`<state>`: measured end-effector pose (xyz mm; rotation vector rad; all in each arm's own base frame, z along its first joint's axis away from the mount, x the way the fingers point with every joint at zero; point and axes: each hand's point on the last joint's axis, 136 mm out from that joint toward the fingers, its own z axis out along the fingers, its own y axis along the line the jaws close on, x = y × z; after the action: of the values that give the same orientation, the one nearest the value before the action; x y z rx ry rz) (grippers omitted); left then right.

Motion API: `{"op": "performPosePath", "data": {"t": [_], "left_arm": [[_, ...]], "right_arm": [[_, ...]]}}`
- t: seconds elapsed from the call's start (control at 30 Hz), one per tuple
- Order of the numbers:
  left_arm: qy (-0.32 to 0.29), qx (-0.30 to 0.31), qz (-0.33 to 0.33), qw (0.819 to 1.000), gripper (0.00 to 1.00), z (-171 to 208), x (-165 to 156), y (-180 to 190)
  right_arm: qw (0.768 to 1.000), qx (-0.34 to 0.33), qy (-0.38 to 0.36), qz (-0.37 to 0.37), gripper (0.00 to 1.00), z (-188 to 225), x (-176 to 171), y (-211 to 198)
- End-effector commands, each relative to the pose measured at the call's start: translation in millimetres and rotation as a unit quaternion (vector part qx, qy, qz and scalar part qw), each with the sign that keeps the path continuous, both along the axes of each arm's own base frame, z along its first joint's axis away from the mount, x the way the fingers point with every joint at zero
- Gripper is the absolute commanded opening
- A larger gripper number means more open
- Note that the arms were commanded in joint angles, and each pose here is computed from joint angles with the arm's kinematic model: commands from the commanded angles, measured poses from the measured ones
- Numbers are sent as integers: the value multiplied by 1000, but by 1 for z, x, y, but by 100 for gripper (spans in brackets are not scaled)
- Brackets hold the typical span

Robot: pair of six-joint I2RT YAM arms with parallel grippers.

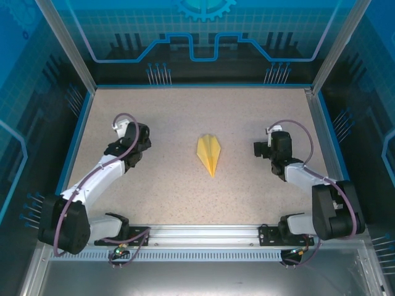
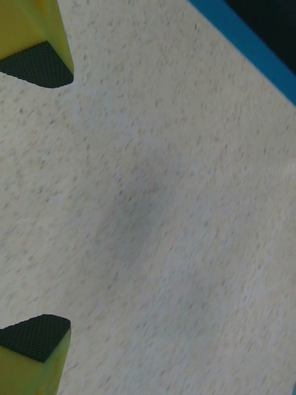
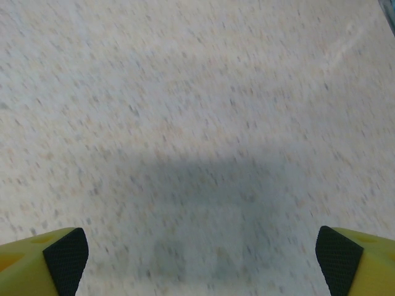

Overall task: Fold a paper plane with a square sheet of paper (pick it up from the middle)
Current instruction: Reset both arms

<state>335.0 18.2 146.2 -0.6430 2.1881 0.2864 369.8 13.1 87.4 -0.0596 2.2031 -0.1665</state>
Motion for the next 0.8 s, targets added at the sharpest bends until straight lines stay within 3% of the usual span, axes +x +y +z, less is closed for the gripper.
{"op": "performPosePath", "data": {"t": [0.0, 0.17, 0.3, 0.43, 0.63, 0.77], "left_arm": [[-15, 12, -1, 1000, 98, -4, 6, 15], [-49, 32, -15, 998, 99, -13, 15, 28], [-74, 49, -30, 996, 98, -21, 23, 28], [-95, 62, -65, 991, 98, -31, 32, 21], [-133, 83, -124, 980, 99, -29, 56, 9], [-150, 56, -169, 973, 98, -42, 62, -1]], "right_arm": [[996, 23, -76, 45, 98, 22, 29, 11], [994, 29, -75, 68, 96, 12, 36, 18], [985, 26, -155, 71, 99, 12, 18, 17], [991, 37, -112, 63, 99, 6, 26, 14], [991, 38, -116, 62, 99, 6, 26, 13], [990, 39, -117, 62, 99, 7, 27, 12]]}}
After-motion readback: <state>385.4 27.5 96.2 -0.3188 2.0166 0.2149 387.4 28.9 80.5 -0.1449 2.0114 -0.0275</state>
